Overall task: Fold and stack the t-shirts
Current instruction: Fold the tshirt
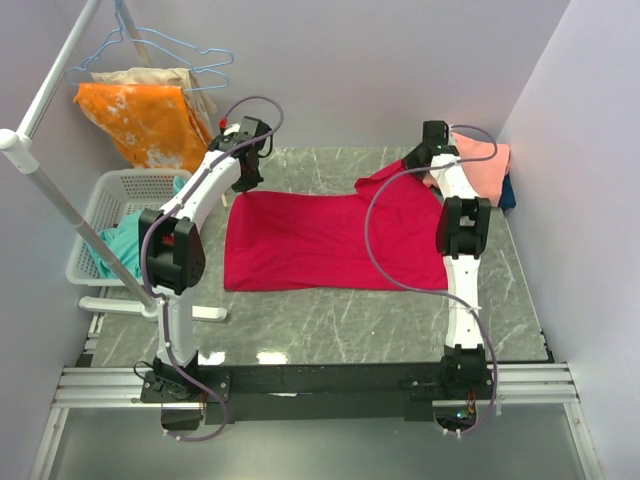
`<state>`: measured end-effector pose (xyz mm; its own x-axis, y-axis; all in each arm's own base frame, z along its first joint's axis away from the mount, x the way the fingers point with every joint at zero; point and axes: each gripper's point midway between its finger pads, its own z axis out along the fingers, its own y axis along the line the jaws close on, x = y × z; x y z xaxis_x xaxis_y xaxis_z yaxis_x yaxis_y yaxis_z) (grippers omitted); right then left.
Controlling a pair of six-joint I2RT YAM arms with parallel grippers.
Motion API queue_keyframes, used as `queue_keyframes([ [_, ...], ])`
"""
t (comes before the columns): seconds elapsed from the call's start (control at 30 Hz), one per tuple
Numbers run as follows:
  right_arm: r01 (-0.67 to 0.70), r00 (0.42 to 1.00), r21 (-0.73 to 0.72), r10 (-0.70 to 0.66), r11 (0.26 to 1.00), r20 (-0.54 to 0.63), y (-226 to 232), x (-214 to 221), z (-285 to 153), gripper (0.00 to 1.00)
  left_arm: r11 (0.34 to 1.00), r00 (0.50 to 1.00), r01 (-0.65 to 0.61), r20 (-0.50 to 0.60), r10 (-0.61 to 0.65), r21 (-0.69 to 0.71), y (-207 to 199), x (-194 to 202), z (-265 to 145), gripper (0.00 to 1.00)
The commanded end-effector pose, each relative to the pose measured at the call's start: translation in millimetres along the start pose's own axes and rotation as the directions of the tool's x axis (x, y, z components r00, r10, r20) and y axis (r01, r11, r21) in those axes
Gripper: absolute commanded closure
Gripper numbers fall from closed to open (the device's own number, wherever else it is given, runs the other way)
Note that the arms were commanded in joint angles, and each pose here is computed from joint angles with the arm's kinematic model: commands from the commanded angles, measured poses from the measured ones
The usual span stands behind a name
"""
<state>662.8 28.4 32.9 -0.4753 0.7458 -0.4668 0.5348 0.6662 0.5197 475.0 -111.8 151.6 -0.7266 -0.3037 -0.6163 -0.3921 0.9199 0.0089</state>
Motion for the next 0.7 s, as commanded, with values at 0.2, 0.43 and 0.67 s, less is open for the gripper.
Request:
queue_keyframes([
  [0.2,0.219,0.953,0.078,-0.230,0.973,0.199,32.9,-52.5,-73.0,0.59,1.000,0.999,0.011,0.038,-0.011,0.012,-5.4,-13.8,-9.9,0.99],
  [0.43,0.455,0.866,0.061,-0.457,0.888,0.201,42.9,-55.5,-83.6,0.43,0.999,0.999,0.006,0.034,-0.007,0.037,-10.5,-13.7,-9.5,0.99],
  [0.67,0.585,0.795,0.009,-0.576,0.811,0.187,50.2,-49.9,-70.7,0.32,0.999,0.999,0.004,0.041,-0.006,0.033,-8.1,-15.1,-14.0,0.99],
])
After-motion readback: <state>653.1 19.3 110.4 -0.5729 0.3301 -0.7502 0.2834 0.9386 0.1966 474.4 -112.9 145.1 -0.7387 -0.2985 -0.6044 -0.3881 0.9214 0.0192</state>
